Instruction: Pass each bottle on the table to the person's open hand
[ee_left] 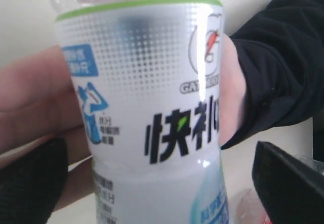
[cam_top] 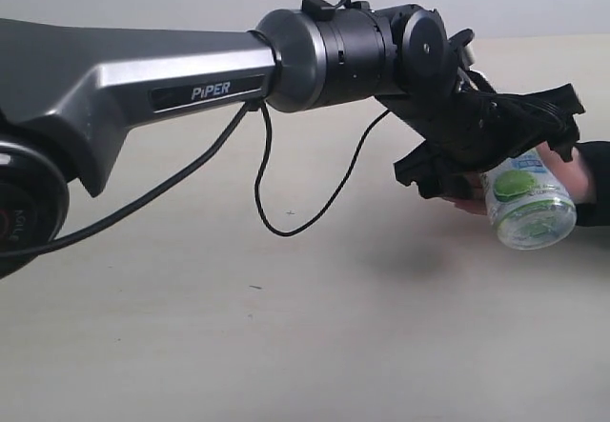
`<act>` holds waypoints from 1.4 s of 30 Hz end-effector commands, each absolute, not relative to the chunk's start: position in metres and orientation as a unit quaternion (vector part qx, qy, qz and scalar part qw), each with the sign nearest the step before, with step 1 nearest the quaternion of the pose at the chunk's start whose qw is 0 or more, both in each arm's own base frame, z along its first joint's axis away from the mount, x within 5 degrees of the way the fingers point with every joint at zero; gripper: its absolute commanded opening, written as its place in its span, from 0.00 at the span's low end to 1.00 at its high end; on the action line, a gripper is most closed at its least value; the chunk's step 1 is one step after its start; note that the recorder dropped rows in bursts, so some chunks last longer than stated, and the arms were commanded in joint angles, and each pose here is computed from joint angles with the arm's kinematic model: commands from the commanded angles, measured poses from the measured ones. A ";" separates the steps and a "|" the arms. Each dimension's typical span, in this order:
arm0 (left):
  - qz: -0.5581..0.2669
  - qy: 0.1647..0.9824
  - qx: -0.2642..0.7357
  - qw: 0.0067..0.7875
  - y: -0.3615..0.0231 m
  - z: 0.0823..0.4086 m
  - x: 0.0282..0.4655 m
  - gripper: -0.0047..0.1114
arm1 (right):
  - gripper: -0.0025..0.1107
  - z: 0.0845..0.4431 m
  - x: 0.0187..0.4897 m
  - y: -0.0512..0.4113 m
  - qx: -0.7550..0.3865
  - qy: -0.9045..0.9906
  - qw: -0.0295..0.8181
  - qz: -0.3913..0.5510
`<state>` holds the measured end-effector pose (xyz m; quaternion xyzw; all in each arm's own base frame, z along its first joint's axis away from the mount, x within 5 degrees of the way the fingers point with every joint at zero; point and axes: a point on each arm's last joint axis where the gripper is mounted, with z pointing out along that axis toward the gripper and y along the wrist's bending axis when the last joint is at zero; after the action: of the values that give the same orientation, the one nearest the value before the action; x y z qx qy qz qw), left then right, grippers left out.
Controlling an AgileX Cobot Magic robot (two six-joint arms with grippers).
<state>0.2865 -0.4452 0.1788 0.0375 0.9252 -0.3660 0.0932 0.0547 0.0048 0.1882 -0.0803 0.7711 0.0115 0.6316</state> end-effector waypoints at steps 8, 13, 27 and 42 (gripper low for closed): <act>-0.370 0.920 0.065 0.107 -0.435 0.203 0.292 0.86 | 0.02 0.188 0.055 0.005 -0.080 0.768 0.635 0.011; -0.364 0.920 0.095 0.108 -0.425 0.217 0.295 0.86 | 0.02 0.188 0.055 0.005 -0.080 0.768 0.635 0.011; -0.353 0.898 0.207 0.162 -0.388 0.279 0.301 0.85 | 0.02 0.188 0.055 0.005 -0.080 0.768 0.635 0.011; -0.276 0.882 0.329 0.196 -0.355 0.314 0.296 0.07 | 0.02 0.188 0.055 0.005 -0.080 0.768 0.635 0.011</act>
<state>0.2970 -0.3601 0.3090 0.3146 0.8817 -0.2940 0.1930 0.0547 0.0048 0.1882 -0.0803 0.7711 0.0115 0.6316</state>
